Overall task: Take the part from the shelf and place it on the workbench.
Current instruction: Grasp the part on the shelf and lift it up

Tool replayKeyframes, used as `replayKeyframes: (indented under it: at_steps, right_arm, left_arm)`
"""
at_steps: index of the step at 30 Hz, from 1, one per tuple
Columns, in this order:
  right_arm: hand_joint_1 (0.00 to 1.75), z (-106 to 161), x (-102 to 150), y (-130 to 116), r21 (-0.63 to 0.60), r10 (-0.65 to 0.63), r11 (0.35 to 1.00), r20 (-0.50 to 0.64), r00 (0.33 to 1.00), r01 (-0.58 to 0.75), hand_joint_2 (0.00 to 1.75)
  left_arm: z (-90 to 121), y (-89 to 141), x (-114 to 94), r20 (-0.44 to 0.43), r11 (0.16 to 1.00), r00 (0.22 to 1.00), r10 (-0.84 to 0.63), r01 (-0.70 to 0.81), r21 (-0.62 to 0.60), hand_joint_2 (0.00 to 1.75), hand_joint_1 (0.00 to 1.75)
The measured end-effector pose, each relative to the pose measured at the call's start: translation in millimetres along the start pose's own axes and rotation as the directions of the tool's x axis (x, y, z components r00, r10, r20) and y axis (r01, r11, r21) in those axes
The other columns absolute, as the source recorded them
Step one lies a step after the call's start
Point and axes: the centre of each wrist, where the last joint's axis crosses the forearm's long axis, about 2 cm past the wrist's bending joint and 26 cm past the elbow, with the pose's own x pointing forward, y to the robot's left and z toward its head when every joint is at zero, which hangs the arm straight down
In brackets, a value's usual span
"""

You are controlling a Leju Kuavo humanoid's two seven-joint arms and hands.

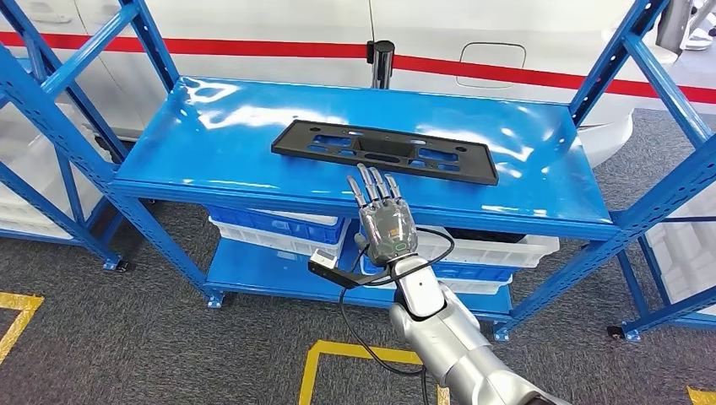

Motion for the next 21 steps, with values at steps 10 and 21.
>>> replayKeyframes:
  at_steps: [10,21]
  right_arm:
    - [0.0,-14,-14,-17,-0.129,-0.013,0.992,-0.053,0.998,0.006,1.75]
    - [0.0,-22,-23,-26,-0.161,-0.013,0.987,-0.078,0.997,0.001,1.75]
  left_arm:
    - [1,-1,-1,-0.009,1.0,1.0,-0.004,0.004,0.005,0.0,0.0]
    - [1,-2,0,-0.008,1.0,1.0,-0.002,0.002,0.005,0.0,0.0]
